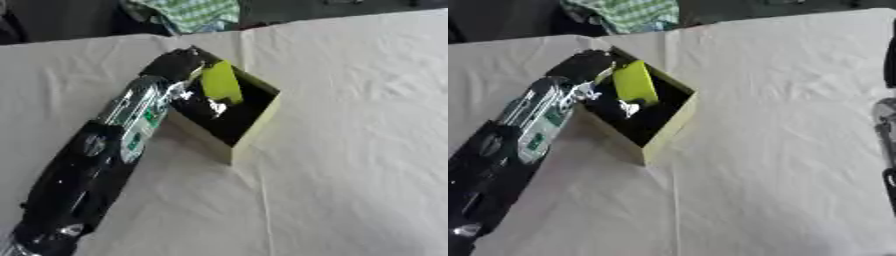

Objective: Pick up objects on the table and place them in the box.

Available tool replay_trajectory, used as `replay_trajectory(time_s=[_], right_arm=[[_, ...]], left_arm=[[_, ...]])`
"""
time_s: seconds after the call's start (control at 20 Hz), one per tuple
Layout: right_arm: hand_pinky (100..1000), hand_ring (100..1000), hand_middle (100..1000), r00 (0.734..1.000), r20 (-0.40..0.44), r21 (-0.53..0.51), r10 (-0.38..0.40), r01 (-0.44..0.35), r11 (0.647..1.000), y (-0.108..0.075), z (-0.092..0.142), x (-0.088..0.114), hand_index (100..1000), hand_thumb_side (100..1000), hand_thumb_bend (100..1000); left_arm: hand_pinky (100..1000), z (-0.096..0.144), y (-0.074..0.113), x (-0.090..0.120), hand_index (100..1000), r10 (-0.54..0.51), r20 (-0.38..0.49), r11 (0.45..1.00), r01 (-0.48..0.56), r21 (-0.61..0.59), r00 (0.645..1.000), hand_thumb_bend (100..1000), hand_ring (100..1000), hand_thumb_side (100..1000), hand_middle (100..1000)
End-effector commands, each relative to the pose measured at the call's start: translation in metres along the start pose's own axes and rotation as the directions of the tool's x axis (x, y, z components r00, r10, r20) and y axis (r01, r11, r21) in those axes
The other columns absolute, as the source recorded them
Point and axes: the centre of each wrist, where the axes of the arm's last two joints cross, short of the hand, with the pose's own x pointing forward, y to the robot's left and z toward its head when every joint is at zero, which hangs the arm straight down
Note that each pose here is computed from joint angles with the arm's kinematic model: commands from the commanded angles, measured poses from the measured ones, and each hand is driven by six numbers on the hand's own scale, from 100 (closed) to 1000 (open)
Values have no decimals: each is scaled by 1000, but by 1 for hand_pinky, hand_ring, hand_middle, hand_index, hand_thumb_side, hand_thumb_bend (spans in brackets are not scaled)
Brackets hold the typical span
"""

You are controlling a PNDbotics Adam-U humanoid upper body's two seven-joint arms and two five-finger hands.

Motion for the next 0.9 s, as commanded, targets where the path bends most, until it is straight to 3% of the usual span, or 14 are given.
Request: replay_trajectory(time_s=[0.05,0.15,0.35,0.55,0.6,0.65,0.9], right_arm=[[767,784,561,1000,24,2,0,0,1000,-1,-3,7,837,733,100],[767,784,561,1000,20,1,0,0,1000,-1,-3,6,837,734,100],[767,784,561,1000,18,0,-1,0,1000,-1,-2,6,837,733,100],[767,784,561,1000,19,-1,1,-1,1000,-2,-3,6,837,733,100],[767,784,561,1000,20,-1,2,-2,1000,-2,-3,6,837,729,100],[767,784,561,1000,20,-1,3,-3,1000,-2,-3,6,837,733,100],[766,783,561,1000,23,-3,4,-3,1000,-2,-3,7,836,732,100]], left_arm=[[926,-3,2,0,893,-41,8,999,41,2,999,462,884,758,811],[976,-3,3,-2,919,-72,-13,997,72,22,997,574,927,804,857],[1000,-4,2,-6,938,-115,-78,991,121,66,990,687,950,866,892],[994,-2,4,-8,926,-103,-118,984,119,135,988,688,937,915,879],[987,-1,8,-9,923,-95,-125,979,115,166,988,597,930,1000,872],[975,1,12,-10,916,-84,-130,974,110,200,988,688,918,952,859],[915,18,48,-16,890,-12,-132,909,66,411,991,715,861,1000,804]])
